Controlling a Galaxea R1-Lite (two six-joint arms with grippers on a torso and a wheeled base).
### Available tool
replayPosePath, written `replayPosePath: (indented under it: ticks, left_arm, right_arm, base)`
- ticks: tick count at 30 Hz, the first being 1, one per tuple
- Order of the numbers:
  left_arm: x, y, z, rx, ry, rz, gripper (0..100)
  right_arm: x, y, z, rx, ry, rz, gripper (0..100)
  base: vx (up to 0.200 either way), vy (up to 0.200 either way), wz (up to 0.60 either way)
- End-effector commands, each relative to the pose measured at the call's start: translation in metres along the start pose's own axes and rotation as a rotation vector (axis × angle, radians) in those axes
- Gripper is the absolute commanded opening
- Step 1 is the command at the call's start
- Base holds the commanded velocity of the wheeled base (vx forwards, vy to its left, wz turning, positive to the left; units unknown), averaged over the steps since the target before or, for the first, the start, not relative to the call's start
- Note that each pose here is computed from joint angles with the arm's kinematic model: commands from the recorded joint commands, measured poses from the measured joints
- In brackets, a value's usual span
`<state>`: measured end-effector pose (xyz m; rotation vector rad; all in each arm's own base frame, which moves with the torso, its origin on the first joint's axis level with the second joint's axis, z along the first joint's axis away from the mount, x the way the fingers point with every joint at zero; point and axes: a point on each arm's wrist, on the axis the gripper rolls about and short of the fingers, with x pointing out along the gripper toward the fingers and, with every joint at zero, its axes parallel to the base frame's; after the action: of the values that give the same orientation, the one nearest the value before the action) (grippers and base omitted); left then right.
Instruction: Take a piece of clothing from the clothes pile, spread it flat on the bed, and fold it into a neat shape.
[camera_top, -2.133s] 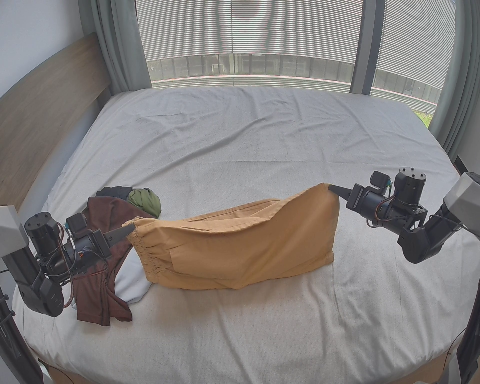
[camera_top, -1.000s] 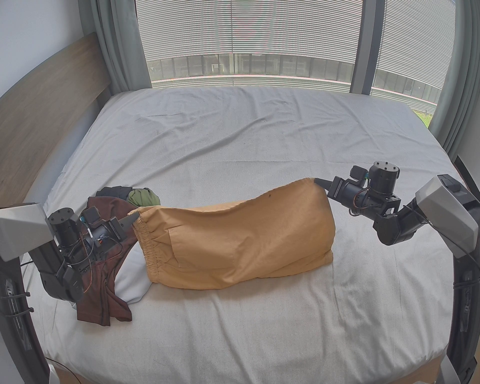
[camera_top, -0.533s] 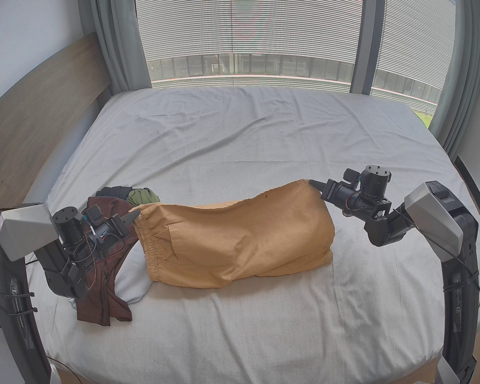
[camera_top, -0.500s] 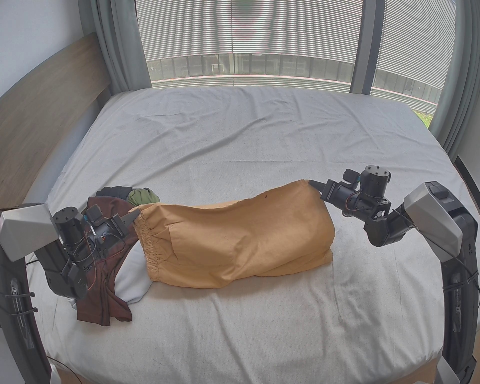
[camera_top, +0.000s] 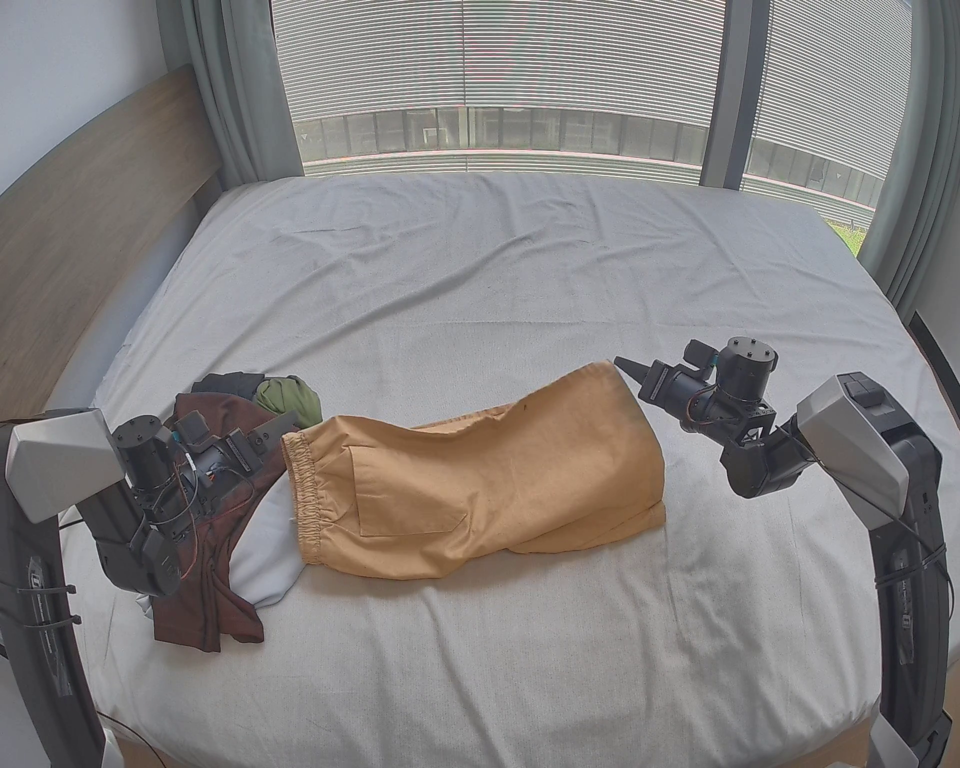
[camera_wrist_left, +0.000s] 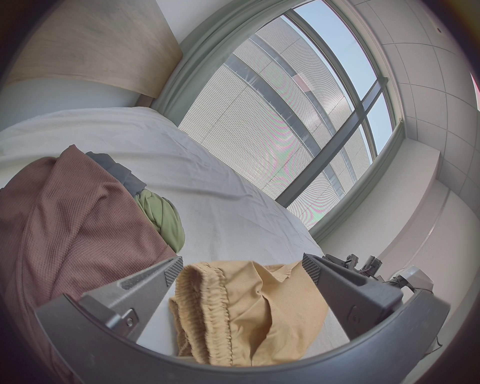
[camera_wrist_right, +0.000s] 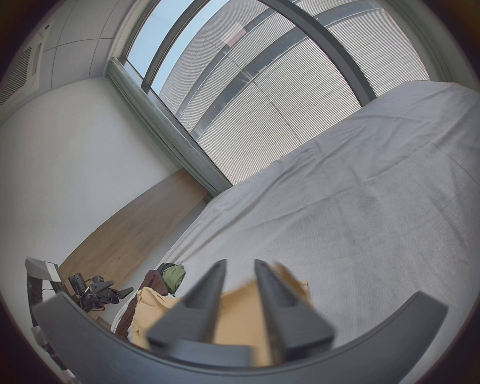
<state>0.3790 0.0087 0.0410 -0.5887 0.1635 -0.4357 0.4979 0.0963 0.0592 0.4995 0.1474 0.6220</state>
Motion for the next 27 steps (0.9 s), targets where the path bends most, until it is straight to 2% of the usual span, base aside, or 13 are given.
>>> replayPosePath:
  ticks: [1, 8, 12, 16, 21, 27]
  left_arm:
    - [0.004, 0.003, 0.002, 0.007, -0.023, 0.011, 100]
    - [0.006, 0.003, 0.007, 0.014, -0.056, 0.031, 100]
    - [0.001, -0.003, 0.011, 0.008, -0.059, 0.025, 100]
    - [-0.009, -0.019, 0.012, -0.015, -0.037, -0.001, 100]
    - [-0.02, -0.042, 0.006, -0.02, 0.038, -0.078, 100]
    - [-0.025, -0.056, 0.0, -0.019, 0.085, -0.125, 100]
  right_arm:
    - [0.006, -0.005, -0.005, -0.01, -0.02, 0.006, 100]
    - [0.012, -0.009, -0.005, -0.021, -0.063, -0.01, 100]
    - [-0.001, 0.006, 0.001, -0.021, -0.057, -0.008, 100]
    - [-0.023, 0.023, -0.003, 0.0, -0.001, -0.028, 100]
    - [-0.059, 0.044, -0.013, 0.028, 0.072, -0.057, 100]
    - [-0.1, 0.05, -0.026, -0.014, 0.154, -0.113, 100]
  base:
    - [0.0, 0.0, 0.0]
    - [0.0, 0.0, 0.0]
    - [0.0, 0.0, 0.0]
    - [0.0, 0.0, 0.0]
    - [0.0, 0.0, 0.0]
    - [0.0, 0.0, 0.0]
